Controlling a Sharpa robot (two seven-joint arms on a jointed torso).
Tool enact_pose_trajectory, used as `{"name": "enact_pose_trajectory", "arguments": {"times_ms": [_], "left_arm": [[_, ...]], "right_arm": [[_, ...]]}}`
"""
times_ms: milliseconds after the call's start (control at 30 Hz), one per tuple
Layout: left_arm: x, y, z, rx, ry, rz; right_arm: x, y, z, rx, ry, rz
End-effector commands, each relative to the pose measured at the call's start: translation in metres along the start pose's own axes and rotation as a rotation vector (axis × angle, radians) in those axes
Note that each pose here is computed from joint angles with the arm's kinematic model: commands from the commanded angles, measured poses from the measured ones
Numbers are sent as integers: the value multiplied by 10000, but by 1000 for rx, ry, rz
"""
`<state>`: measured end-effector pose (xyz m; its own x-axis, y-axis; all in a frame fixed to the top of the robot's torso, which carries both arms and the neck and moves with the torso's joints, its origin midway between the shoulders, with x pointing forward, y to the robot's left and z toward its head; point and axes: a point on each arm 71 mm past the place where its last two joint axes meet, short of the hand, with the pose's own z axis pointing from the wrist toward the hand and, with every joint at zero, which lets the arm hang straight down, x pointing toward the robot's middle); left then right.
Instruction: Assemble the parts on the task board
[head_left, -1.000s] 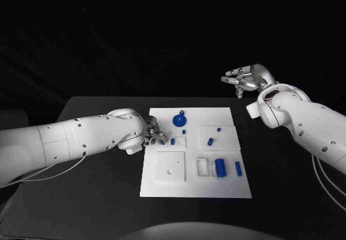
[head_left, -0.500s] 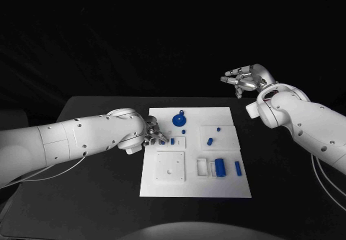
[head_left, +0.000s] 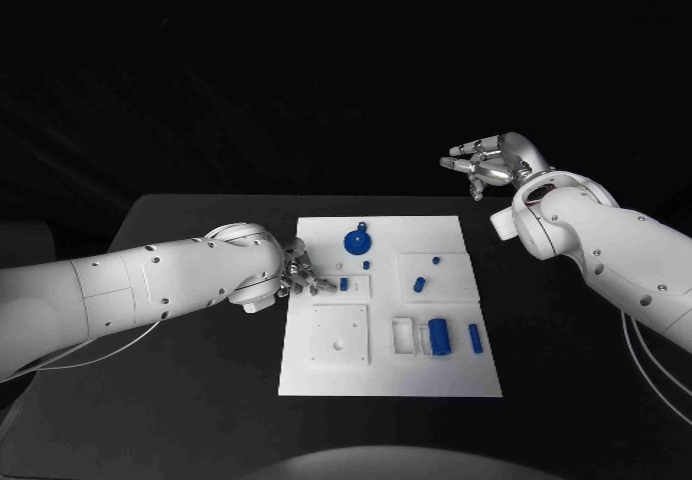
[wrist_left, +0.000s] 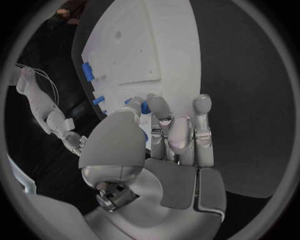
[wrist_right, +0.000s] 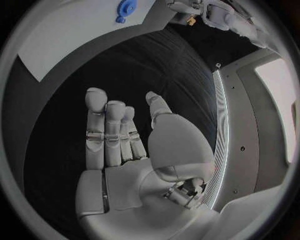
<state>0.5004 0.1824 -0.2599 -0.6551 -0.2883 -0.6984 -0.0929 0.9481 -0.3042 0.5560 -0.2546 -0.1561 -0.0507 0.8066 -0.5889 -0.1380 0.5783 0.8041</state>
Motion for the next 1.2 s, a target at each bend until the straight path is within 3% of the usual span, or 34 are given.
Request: {"name": "enact_pose_trajectory", "arguments": {"times_ms": [33, 300, 667, 800, 933, 1067, 1200], "left_arm": [[-12, 19, -3, -4, -9, 28], [-51, 55, -41, 0, -15, 18], [-48, 8, -103, 36, 26, -22], [-88, -8, -134, 72, 36, -70], [-228, -52, -186, 162, 11, -155], [-395, -142, -238, 299, -83, -227], [-501, -287, -284, 458, -175, -245]], "right_arm": [[13, 6, -2, -12, 8, -3], [19, -9, -9, -9, 10, -3], [24, -30, -14, -5, 11, -4], [22, -37, -17, -4, 11, -4], [17, -44, -20, -3, 10, -5], [12, -52, -21, -1, 9, -5], [7, -57, -20, -1, 5, -1]]}}
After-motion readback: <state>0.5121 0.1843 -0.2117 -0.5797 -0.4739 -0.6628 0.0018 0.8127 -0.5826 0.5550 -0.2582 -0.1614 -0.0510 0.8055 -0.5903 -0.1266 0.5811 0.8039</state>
